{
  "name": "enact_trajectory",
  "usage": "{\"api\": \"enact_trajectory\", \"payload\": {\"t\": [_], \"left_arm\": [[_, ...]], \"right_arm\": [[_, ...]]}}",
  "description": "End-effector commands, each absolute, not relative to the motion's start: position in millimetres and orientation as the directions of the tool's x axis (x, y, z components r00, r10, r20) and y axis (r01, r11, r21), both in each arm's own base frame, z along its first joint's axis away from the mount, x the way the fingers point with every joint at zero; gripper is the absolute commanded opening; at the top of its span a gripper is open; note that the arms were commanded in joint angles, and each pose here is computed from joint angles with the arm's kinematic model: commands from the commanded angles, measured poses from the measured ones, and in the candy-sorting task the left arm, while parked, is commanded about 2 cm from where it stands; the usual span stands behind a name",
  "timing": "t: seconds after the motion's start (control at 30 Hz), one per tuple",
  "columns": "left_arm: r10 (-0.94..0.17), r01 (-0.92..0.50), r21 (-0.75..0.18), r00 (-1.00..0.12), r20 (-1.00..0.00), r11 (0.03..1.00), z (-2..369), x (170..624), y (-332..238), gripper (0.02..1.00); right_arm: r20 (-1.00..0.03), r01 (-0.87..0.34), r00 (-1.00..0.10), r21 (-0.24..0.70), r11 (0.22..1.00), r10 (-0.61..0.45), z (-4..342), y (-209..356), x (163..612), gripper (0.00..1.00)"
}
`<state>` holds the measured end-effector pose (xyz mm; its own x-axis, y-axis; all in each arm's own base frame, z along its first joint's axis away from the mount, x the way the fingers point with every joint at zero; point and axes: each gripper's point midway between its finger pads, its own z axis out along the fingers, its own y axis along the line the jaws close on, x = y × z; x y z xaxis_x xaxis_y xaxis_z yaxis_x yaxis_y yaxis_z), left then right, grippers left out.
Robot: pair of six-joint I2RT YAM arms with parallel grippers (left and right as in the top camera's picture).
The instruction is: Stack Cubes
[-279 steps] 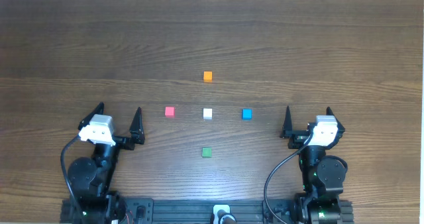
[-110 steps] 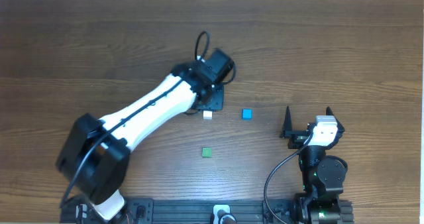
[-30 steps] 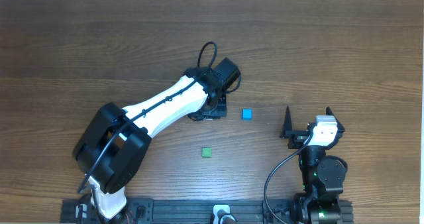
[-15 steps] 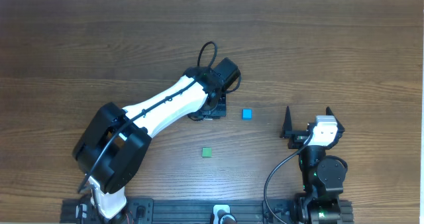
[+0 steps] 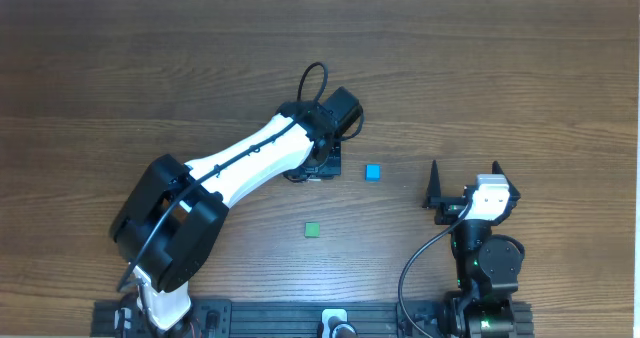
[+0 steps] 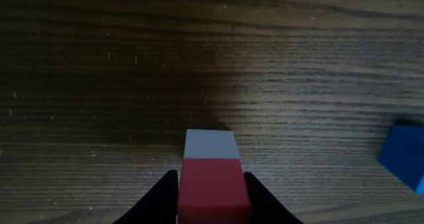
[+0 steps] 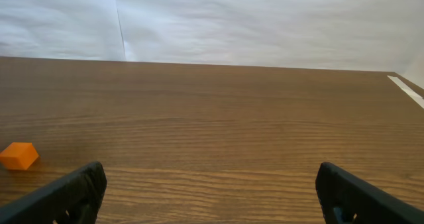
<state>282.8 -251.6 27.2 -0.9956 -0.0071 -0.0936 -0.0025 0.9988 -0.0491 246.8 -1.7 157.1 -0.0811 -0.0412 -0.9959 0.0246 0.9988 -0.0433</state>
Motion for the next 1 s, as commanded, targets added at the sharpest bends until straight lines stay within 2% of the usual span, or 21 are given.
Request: {"api": "enact_trajectory", "payload": {"t": [0.03,0.2,0.3,0.33,0.43,0.47,0.63,0.83,1.0], "left_arm": [[-0.015,-0.010,-0.042,-0.994,-0.107,0.999,27,287,-254,0.327],[-0.015,-0.010,-0.042,-0.994,-0.108,0.999,27,288,-254,0.334],[-0.015,-0.010,-0.042,-0.994,-0.107,0.999,27,287,-254,0.393],[-0.015,-0.010,-0.042,-0.994,-0.108,0.999,27,288,-254,0.428],[-0.015,-0.010,-0.042,-0.994,-0.108,0.999,27,288,-254,0.682],[-0.015,-0.010,-0.043,-0.994,-0.108,0.999,27,288,-254,0.713],[-0.022,-0.014,-0.058,-0.989,-0.145,0.998,46,301,-261,0.728],[-0.064,-0.051,-0.061,-0.968,-0.244,0.997,94,353,-263,0.726],[-0.091,-0.078,-0.058,-0.962,-0.256,0.995,88,396,-254,0.704]], "right_arm": [[-0.996,0.010,-0.082,-0.047,0.999,-0.046,155,1,247,0.991],[-0.996,0.010,-0.082,-0.047,0.999,-0.046,155,1,247,0.993],[-0.996,0.010,-0.082,-0.047,0.999,-0.046,155,1,247,0.991],[-0.996,0.010,-0.082,-0.047,0.999,-0.046,155,1,247,0.993],[-0.996,0.010,-0.082,-0.047,0.999,-0.046,155,1,247,0.991],[-0.996,0.010,-0.082,-0.047,0.999,-0.046,155,1,247,0.991],[-0.996,0.010,-0.082,-0.047,0.999,-0.046,155,1,247,0.991],[-0.996,0.010,-0.081,-0.047,0.999,-0.046,155,1,247,0.993],[-0.996,0.010,-0.082,-0.047,0.999,-0.046,155,1,247,0.993]]}}
